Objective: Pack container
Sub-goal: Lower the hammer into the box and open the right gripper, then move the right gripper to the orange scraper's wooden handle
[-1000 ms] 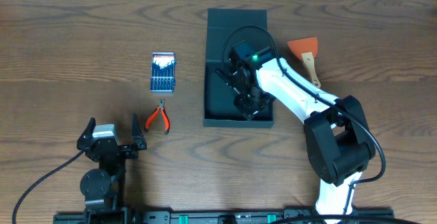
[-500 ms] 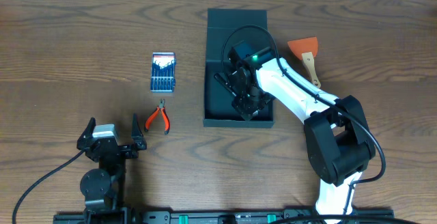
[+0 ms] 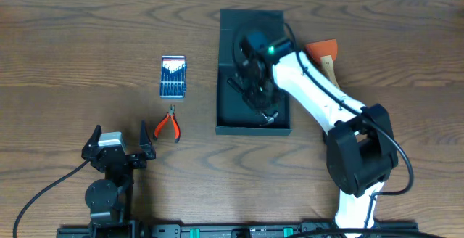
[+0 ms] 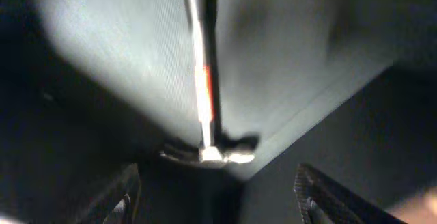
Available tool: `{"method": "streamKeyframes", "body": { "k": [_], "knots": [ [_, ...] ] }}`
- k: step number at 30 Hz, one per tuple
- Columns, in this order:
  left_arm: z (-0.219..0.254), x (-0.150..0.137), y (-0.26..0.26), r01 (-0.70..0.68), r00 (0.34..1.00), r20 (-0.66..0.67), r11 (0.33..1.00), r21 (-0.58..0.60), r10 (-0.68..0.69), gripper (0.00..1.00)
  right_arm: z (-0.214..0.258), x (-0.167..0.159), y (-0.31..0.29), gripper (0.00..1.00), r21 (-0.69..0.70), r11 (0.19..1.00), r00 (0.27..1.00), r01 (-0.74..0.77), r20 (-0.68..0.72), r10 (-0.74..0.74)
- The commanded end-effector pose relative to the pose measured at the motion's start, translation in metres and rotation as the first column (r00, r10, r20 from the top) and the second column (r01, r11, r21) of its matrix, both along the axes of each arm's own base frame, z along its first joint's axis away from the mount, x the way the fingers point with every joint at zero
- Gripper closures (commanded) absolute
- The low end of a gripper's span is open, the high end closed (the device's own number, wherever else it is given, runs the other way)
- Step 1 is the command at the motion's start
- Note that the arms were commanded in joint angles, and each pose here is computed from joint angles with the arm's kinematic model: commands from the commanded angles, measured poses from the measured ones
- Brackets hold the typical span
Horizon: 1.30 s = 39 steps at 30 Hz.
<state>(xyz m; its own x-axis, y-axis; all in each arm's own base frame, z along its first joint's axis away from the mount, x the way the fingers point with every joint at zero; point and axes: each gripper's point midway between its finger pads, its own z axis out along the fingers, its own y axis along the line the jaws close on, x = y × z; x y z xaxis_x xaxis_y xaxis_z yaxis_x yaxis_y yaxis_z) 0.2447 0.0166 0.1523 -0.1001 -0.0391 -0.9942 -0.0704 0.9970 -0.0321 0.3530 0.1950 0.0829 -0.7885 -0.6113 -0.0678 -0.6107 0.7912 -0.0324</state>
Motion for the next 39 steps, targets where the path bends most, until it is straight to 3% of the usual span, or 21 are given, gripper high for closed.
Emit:
{"method": "streamKeyframes", "body": {
  "k": [1,6,10,21,28,39],
  "knots": [
    [-0.014,-0.001,-0.003,0.018,0.999,-0.046,1.0,0.012,-0.018,0.01,0.039,0.026,0.009,0.26,0.048,0.999,0.995,0.021,0.096,-0.026],
    [-0.014,-0.001,-0.003,0.018,0.999,-0.046,1.0,0.012,-0.018,0.01,0.096,0.054,-0.017,0.24,0.023,0.987,0.96,0.161,0.226,-0.162],
    [-0.014,-0.001,-0.003,0.018,0.999,-0.046,1.0,0.012,-0.018,0.01,0.122,0.063,-0.06,0.24,0.01,0.956,0.925,0.294,0.25,-0.287],
    [-0.014,-0.001,-0.003,0.018,0.999,-0.046,1.0,0.012,-0.018,0.01,0.123,0.067,-0.204,0.2,-0.007,0.782,0.768,0.623,0.192,-0.611],
    [-0.014,-0.001,-0.003,0.018,0.999,-0.046,1.0,0.012,-0.018,0.02,0.11,0.076,-0.224,0.2,0.089,0.788,0.78,0.609,0.109,-0.616],
    [-0.014,-0.001,-0.003,0.018,0.999,-0.046,1.0,0.012,-0.018,0.01,0.02,0.088,-0.226,0.12,-0.032,0.871,0.869,0.49,-0.056,-0.491]
  ]
}}
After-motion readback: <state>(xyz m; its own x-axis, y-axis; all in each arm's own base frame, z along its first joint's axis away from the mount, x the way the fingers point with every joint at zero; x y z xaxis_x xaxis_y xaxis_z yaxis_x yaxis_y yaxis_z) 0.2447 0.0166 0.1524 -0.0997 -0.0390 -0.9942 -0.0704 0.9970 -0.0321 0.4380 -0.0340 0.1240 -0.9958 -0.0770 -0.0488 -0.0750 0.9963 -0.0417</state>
